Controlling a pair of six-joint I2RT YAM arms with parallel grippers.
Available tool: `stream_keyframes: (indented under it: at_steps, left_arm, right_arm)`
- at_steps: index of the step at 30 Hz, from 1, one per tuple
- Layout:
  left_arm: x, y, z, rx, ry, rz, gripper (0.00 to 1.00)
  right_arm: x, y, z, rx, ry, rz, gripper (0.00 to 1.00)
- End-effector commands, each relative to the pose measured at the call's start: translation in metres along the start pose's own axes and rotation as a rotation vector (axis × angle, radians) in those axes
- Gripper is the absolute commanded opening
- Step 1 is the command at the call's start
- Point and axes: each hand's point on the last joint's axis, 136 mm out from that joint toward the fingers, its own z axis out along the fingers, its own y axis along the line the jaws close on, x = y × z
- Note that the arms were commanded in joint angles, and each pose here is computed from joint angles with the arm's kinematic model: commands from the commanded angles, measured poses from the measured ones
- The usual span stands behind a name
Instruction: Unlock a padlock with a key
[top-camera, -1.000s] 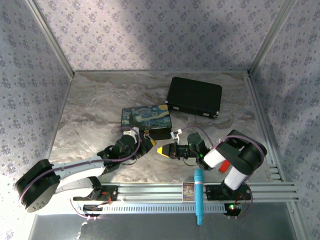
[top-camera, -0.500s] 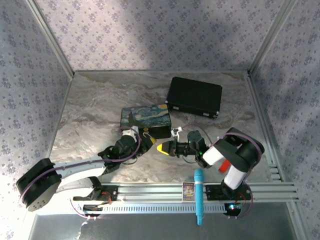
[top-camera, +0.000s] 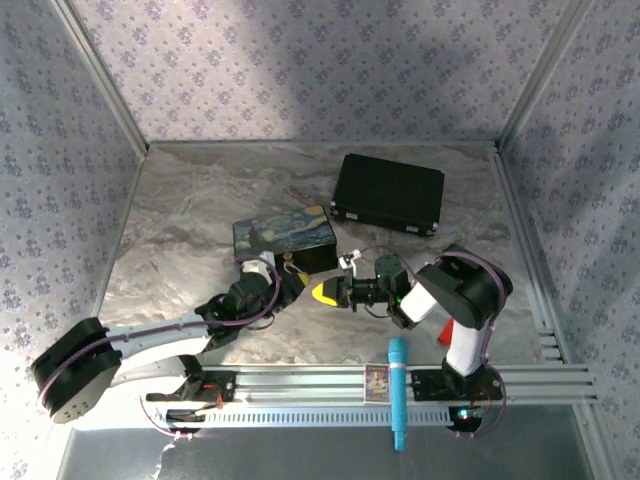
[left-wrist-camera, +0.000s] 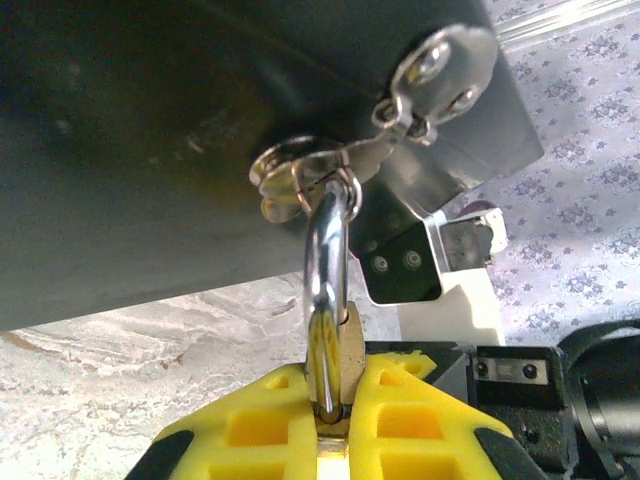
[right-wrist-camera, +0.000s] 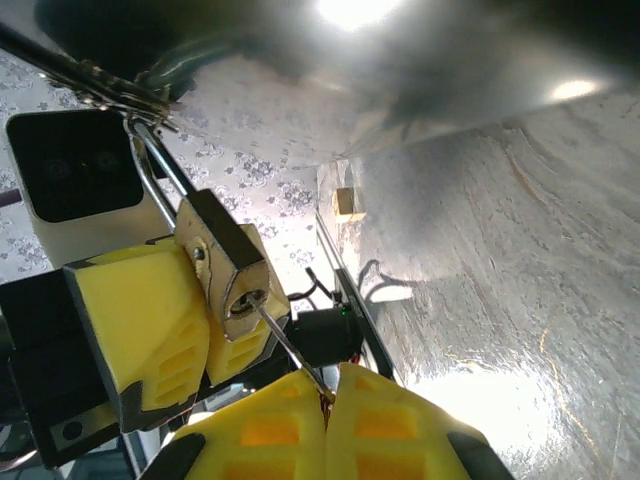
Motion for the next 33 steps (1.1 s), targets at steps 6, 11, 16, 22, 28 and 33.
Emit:
stream_keyframes:
  at_steps: [6, 11, 16, 22, 28, 33]
  left_arm:
    - [0.039, -0.053, -0.008, 0.221, 0.190, 0.092, 0.00]
    - [0.042, -0.045, -0.006, 0.192, 0.201, 0.105, 0.00]
    - [0.048, -0.045, 0.000, 0.203, 0.227, 0.104, 0.00]
    - [0.052, -0.047, -0.001, 0.227, 0.247, 0.107, 0.00]
    - [0.051, -0.055, -0.006, 0.261, 0.250, 0.097, 0.00]
    - [0.051, -0.056, -0.007, 0.262, 0.246, 0.103, 0.00]
  right_arm:
    - [-0.011, 0.009, 0.004, -0.041, 0.035, 0.007, 0.00]
    - [-0.008, 0.017, 0.006, -0.061, 0.062, -0.021, 0.00]
    - [0.001, 0.029, 0.012, -0.080, 0.092, -0.074, 0.00]
    - [-0.003, 0.022, 0.000, -0.059, 0.072, -0.065, 0.00]
    - [-0.008, 0.007, -0.009, -0.032, 0.051, -0.041, 0.00]
    - [-0.011, 0.008, -0.009, -0.040, 0.039, -0.047, 0.00]
